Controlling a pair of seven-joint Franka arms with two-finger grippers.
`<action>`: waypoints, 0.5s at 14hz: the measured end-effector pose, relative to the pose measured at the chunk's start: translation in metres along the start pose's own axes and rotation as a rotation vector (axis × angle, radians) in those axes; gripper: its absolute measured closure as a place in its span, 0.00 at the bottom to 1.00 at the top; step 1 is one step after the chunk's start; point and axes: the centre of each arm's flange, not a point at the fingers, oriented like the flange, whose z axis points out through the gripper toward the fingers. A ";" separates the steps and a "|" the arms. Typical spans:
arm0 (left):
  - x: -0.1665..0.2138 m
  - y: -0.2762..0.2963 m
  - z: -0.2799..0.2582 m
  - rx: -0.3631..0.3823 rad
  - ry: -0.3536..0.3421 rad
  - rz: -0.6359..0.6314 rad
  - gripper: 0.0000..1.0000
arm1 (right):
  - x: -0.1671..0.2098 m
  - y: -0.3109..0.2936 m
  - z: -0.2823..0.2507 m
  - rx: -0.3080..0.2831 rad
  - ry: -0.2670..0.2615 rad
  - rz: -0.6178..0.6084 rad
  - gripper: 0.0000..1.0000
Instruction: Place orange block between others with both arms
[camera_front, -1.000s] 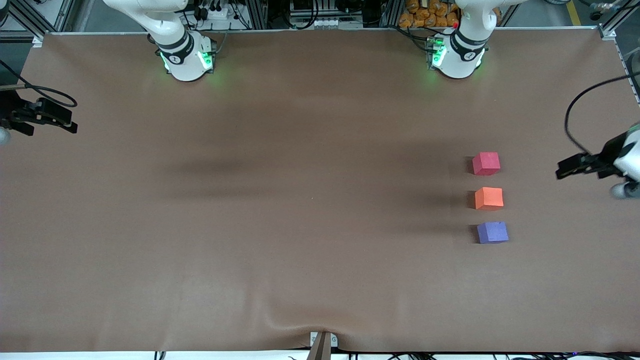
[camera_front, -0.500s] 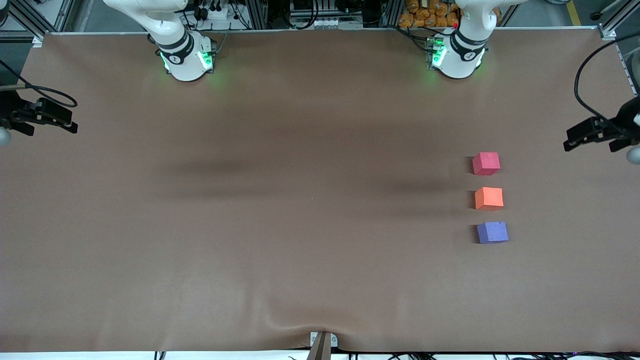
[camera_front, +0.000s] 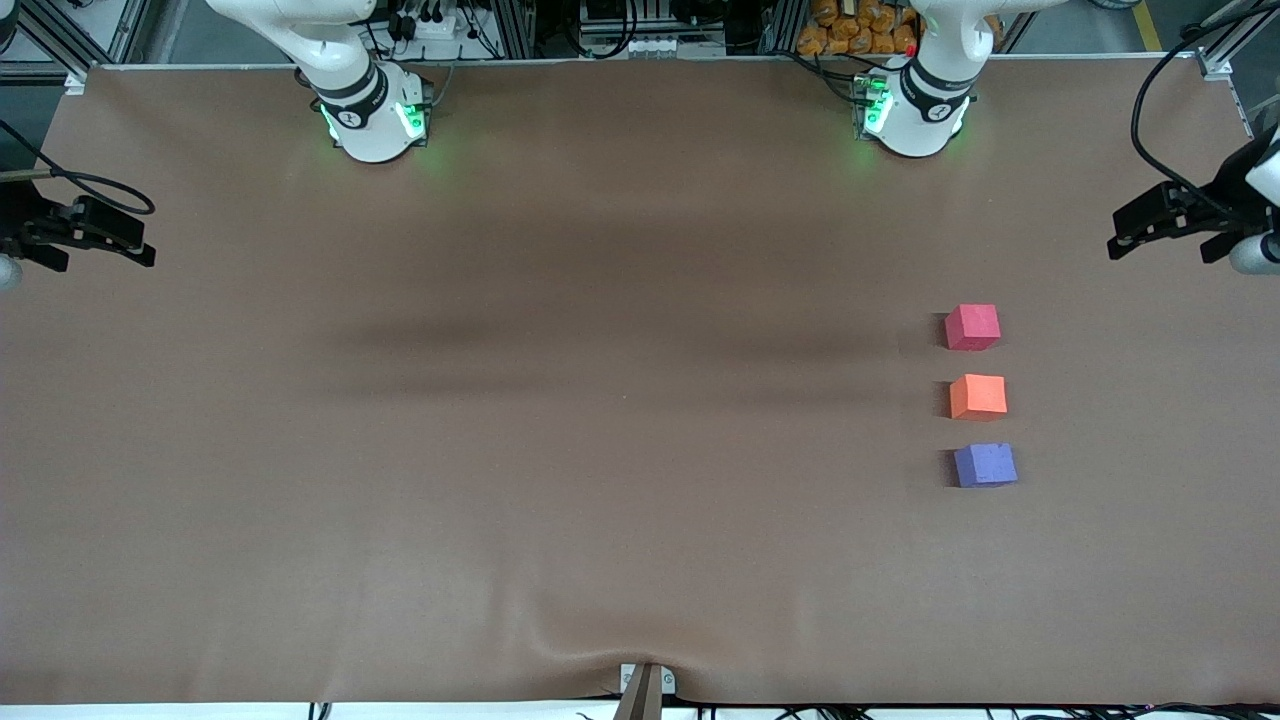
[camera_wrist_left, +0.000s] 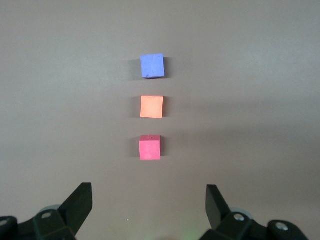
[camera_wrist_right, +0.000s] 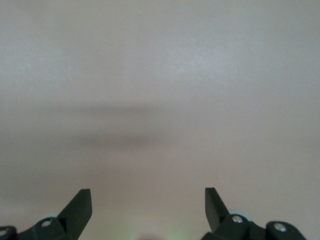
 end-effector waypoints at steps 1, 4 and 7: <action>-0.003 0.000 -0.001 0.001 0.001 -0.001 0.00 | 0.000 0.000 0.000 0.000 0.000 0.000 0.00; -0.005 -0.003 -0.002 0.001 0.002 -0.005 0.00 | 0.000 0.000 0.000 0.000 0.000 0.000 0.00; -0.006 -0.003 0.000 0.000 -0.011 -0.006 0.00 | 0.000 0.000 0.000 0.000 0.000 0.000 0.00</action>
